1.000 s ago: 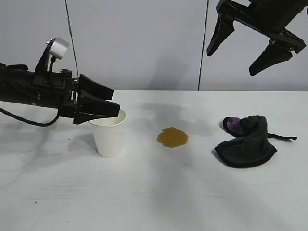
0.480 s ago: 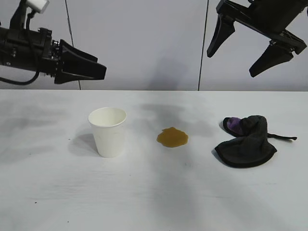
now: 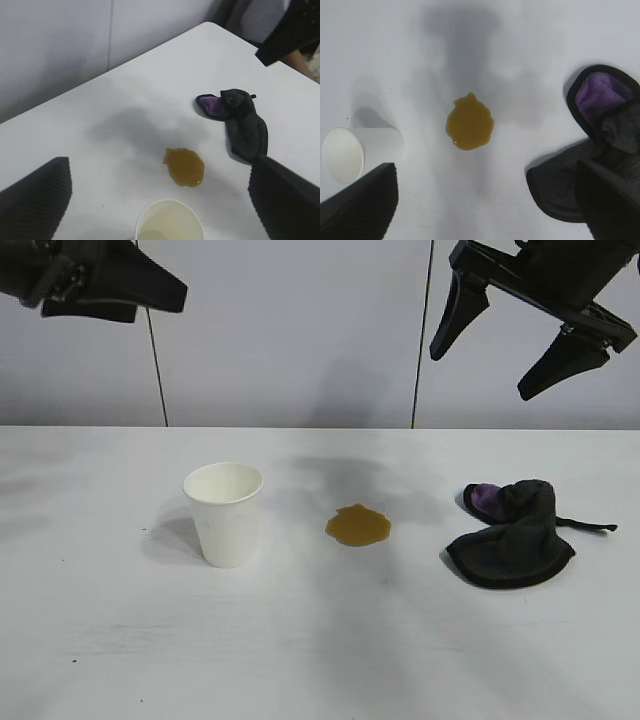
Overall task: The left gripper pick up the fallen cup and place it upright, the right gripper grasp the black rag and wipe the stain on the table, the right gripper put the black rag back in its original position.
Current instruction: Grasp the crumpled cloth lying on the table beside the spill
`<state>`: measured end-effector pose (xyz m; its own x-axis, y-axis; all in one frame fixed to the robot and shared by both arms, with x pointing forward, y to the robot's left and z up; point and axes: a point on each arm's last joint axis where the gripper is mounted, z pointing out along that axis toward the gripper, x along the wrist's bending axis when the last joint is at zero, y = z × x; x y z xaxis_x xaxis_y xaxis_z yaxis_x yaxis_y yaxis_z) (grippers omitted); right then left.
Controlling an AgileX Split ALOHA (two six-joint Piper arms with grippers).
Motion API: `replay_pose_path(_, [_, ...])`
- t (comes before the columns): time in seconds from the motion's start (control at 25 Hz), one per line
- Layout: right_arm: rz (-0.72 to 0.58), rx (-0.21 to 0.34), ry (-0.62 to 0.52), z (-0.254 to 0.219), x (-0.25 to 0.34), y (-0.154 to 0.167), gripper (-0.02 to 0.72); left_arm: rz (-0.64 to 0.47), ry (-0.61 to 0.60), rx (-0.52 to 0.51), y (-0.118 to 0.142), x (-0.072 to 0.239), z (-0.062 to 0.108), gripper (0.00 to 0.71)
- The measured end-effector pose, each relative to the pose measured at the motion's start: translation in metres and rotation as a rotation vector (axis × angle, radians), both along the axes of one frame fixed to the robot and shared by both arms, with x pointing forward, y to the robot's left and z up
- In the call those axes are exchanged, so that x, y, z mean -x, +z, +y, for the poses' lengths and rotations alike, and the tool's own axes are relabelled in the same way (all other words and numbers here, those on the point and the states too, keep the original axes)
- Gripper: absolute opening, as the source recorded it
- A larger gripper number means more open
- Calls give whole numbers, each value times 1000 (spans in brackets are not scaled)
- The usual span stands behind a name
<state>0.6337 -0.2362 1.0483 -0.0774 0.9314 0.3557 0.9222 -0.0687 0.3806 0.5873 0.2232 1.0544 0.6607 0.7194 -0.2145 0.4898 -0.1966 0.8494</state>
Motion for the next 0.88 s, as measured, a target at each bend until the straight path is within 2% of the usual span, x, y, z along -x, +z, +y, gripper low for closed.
replay_pose_path(0.16, [-1, 2, 5, 0, 0, 0, 660, 84, 124, -26, 15, 12, 8, 693])
replay_pose_path(0.24, [-3, 4, 10, 0, 0, 0, 660, 140, 169, -14, 22, 14, 7, 693])
replay_pose_path(0.36, [-7, 8, 17, 0, 0, 0, 660, 172, 198, -16, 35, 13, -4, 693])
replay_pose_path(0.52, [-15, 9, 20, 0, 1, 3, 660, 180, 175, -30, 49, 17, -34, 693])
replay_pose_path(0.68, [-41, 10, 28, 0, 5, 13, 660, 281, 225, -20, 36, 13, -39, 693])
replay_pose_path(0.88, [-36, 13, 39, 0, 8, 14, 660, 433, 234, -31, -8, -5, -45, 693])
